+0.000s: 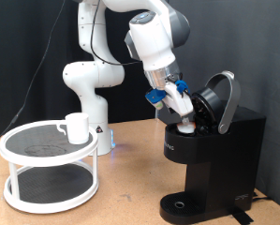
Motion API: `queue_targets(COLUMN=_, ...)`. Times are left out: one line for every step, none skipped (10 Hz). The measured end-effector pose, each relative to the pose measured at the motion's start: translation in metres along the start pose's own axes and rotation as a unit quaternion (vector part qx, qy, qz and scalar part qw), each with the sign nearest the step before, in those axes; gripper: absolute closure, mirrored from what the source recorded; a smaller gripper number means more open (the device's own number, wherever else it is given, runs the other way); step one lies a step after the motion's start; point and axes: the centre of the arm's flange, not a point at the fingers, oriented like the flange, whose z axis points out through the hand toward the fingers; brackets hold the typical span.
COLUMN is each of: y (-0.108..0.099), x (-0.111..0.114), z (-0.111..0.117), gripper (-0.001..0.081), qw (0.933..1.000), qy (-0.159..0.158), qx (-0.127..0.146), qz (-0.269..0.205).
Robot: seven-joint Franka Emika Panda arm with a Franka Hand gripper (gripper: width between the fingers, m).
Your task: Make a cup of coffee with the keurig machine
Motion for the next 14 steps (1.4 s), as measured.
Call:
queue_targets(y=-0.001, x=0.001, z=0.002, gripper=0.0072, qw=1.0, qy=0.001, qx=0.003, qz=0.0)
queue_targets(y=-0.002, x=0.002, z=0.004, gripper=0.0072, qw=1.0, qy=0.001, qx=0.004, qz=0.001)
queue_targets(y=-0.003, x=0.001, z=0.004, gripper=0.0072, qw=0.9999, qy=-0.013, qx=0.007, qz=0.007)
queue_targets(y=-0.004, x=-0.001, z=0.0, gripper=0.0072, qw=0.9992, qy=-0.035, qx=0.004, qz=0.018)
queue_targets(y=-0.003, x=-0.002, z=-0.008, gripper=0.0072, qw=0.9979, qy=-0.058, qx=-0.004, qz=0.027)
queue_targets(y=-0.003, x=-0.002, z=-0.02, gripper=0.0072, qw=0.9961, qy=-0.08, qx=-0.008, qz=0.034)
queue_targets(y=-0.002, x=-0.001, z=-0.018, gripper=0.0072, qw=0.997, qy=-0.072, qx=-0.006, qz=0.029)
queue_targets(y=-0.003, x=-0.001, z=-0.018, gripper=0.0072, qw=0.997, qy=-0.072, qx=-0.006, qz=0.027)
queue_targets(y=-0.004, x=-0.002, z=-0.023, gripper=0.0072, qw=0.9966, qy=-0.078, qx=-0.008, qz=0.023)
queue_targets(y=-0.007, x=-0.003, z=-0.032, gripper=0.0072, qw=0.9957, qy=-0.09, qx=-0.012, qz=0.018)
queue_targets(y=-0.009, x=-0.006, z=-0.043, gripper=0.0072, qw=0.9945, qy=-0.103, qx=-0.015, qz=0.014)
queue_targets(y=-0.011, x=-0.008, z=-0.055, gripper=0.0072, qw=0.9936, qy=-0.111, qx=-0.018, qz=0.013)
queue_targets(y=-0.013, x=-0.01, z=-0.068, gripper=0.0072, qw=0.9928, qy=-0.117, qx=-0.021, qz=0.013)
queue_targets(y=-0.015, x=-0.011, z=-0.08, gripper=0.0072, qw=0.9922, qy=-0.122, qx=-0.024, qz=0.012)
